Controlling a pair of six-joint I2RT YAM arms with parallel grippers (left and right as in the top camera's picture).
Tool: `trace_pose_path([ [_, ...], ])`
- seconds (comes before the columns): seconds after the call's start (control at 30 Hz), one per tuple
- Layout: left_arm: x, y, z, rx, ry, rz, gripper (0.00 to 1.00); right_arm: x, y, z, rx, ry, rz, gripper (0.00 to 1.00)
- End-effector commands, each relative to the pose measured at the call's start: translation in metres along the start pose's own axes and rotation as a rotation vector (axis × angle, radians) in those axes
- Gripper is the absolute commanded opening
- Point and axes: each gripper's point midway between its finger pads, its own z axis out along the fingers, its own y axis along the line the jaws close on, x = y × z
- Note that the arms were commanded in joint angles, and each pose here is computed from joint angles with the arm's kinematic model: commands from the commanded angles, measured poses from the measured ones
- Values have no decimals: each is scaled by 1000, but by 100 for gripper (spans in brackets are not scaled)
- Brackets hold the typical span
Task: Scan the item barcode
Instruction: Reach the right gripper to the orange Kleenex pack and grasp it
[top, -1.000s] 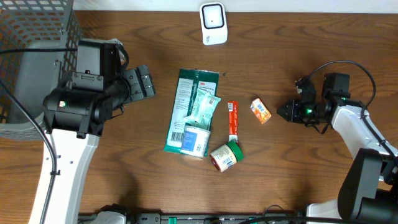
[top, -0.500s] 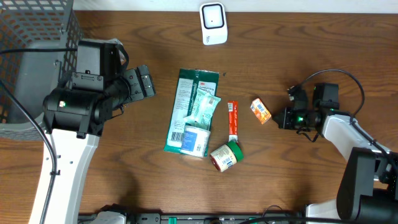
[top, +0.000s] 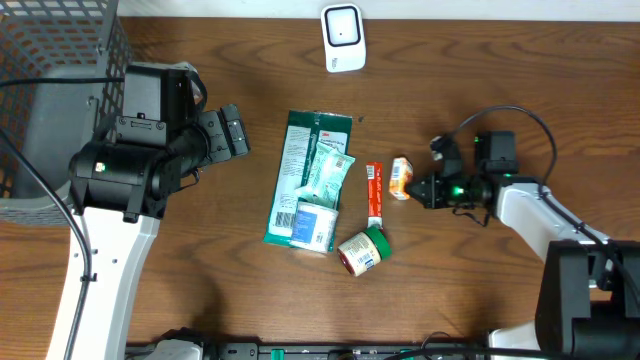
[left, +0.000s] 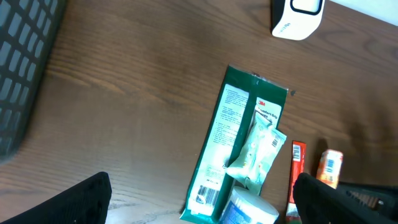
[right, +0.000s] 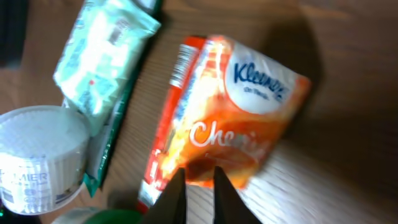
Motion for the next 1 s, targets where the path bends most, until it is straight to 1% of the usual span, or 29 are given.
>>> trace_pose_path([
  [0.0,-3,1,-2,-5,-10,10,94,-4,18,10,-48,-10,-59,15],
  [0.07,-3,1,-2,-5,-10,10,94,-15,18,10,-40,-50,-38,15],
  [0.13,-3,1,-2,-5,-10,10,94,-27,15,8,-26,-95,31,14],
  [0.2,-3,1,-2,-5,-10,10,94,-34,11,6,-16,-122,93,16],
  [0.23,-3,1,-2,-5,-10,10,94,-35,8,5,-9,-128,115,18],
  [0.27,-3,1,-2,-5,-10,10,94,-35,4,5,11,-132,145,25],
  [0.33,-3,1,-2,-5,-10,10,94,-33,-4,5,60,-131,197,34],
  [0.37,-3,1,-2,-5,-10,10,94,-30,-9,6,91,-127,219,42],
  [0.4,-3,1,-2,-5,-10,10,94,-28,-14,6,124,-123,238,45],
  [0.53,-3,1,-2,-5,-10,10,94,-13,-25,11,247,-91,285,47],
  [0.63,-3,1,-2,-5,-10,10,94,-10,-22,16,276,-83,272,43],
  [0.77,-3,1,-2,-5,-10,10,94,-5,-30,18,351,-103,313,42],
  [0.87,-3,1,-2,-5,-10,10,94,-5,-30,21,345,-122,303,42],
  [0.97,-3,1,-2,-5,-10,10,94,-5,-31,23,338,-143,304,46],
])
